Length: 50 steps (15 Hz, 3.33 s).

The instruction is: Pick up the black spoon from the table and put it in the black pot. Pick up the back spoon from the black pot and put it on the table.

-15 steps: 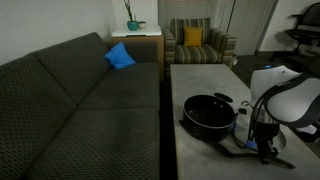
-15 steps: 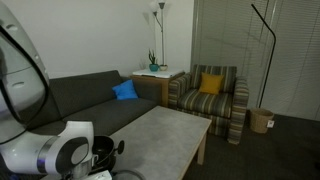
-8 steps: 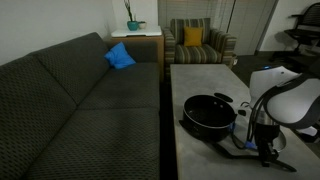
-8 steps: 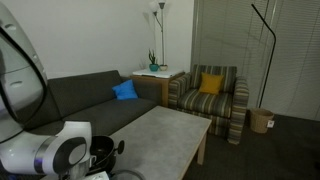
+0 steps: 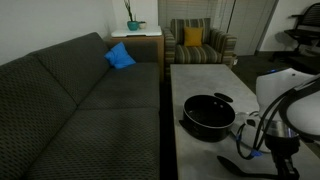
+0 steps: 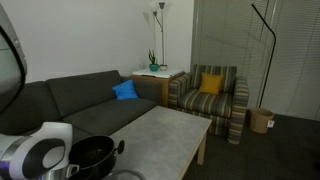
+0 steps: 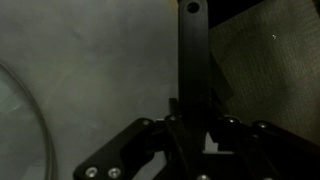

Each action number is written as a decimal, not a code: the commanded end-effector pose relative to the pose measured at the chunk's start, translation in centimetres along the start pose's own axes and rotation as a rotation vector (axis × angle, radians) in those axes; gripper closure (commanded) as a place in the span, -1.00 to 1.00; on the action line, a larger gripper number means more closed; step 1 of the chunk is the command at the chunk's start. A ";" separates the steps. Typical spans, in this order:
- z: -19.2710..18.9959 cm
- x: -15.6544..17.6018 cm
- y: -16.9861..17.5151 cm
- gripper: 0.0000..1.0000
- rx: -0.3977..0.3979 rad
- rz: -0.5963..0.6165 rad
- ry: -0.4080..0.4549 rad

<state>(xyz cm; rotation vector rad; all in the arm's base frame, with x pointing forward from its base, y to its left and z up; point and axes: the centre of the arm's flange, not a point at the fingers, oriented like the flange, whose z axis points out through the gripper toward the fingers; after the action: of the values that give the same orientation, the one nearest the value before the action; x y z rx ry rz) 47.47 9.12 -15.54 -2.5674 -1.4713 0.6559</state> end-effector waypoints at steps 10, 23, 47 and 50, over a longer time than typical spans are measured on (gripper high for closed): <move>-10.0 -6.7 -5.3 0.85 -0.094 0.331 -0.047; -21.0 1.1 0.4 0.85 -0.334 0.363 -0.063; -9.8 17.1 4.5 0.85 -0.422 0.095 -0.618; -11.0 16.4 3.8 0.85 -0.464 0.111 -0.584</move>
<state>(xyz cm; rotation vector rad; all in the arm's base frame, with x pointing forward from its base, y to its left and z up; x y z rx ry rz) 59.39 21.51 -10.01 -2.9258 -1.8207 1.3240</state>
